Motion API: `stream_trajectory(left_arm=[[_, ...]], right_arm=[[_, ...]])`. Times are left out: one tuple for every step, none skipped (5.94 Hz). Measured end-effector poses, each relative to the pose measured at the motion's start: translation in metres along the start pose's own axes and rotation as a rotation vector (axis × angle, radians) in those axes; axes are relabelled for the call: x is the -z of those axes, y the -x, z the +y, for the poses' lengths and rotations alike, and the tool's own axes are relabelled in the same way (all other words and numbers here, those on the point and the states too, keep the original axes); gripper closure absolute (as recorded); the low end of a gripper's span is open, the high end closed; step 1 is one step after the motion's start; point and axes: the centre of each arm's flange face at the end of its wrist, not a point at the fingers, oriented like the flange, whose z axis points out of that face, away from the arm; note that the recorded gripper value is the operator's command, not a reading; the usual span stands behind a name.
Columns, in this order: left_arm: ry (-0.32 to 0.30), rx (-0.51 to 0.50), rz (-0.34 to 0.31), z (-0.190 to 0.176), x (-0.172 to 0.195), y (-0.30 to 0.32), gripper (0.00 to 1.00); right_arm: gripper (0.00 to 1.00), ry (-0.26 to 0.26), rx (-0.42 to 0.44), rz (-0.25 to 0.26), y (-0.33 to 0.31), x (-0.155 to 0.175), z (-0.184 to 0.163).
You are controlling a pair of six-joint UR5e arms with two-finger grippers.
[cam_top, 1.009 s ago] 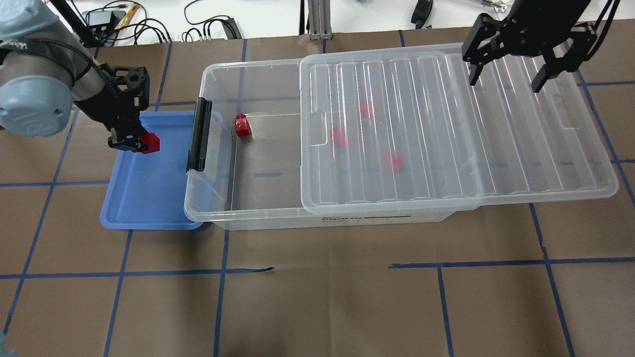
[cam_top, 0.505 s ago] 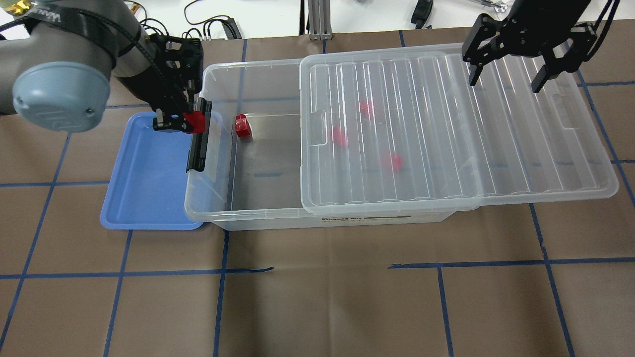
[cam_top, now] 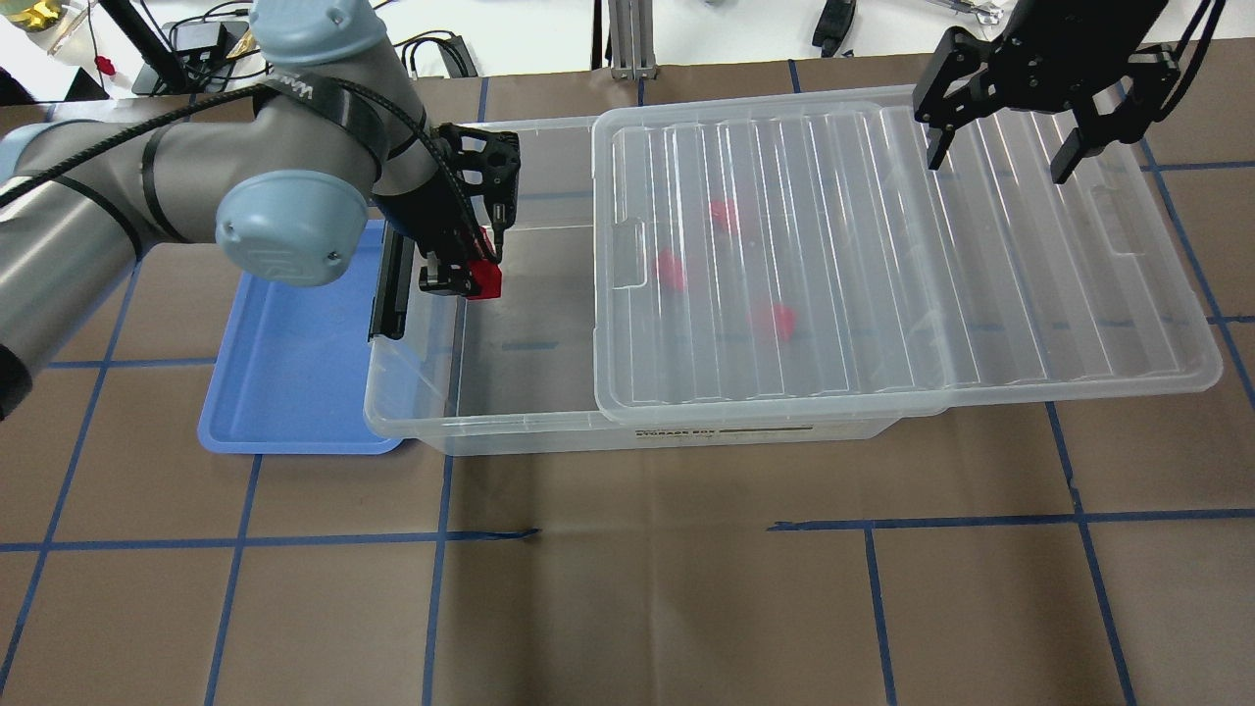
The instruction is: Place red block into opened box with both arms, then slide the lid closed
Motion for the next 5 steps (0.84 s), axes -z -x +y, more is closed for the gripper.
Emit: stream_trajectory(left_arm=[[-0.021,-0.004,-0.005,-0.001,-0.042,-0.003,0.99],[-0.029,-0.006,-0.009,0.001,-0.075,-0.007,0.99],[-0.031,-0.005,-0.010,0.002,-0.096,-0.006,0.82],[-0.032,-0.003,-0.014,0.003,-0.106,-0.003,0.09],[-0.034,0.001,-0.015,0.004,-0.109,-0.002,0.02]], right_arm=[[0.00,0.000,0.000,0.000,0.000,0.000,0.000],[0.00,0.000,0.000,0.000,0.000,0.000,0.000],[0.00,0.000,0.000,0.000,0.000,0.000,0.000],[0.00,0.000,0.000,0.000,0.000,0.000,0.000],[0.00,0.000,0.000,0.001,0.000,0.000,0.000]])
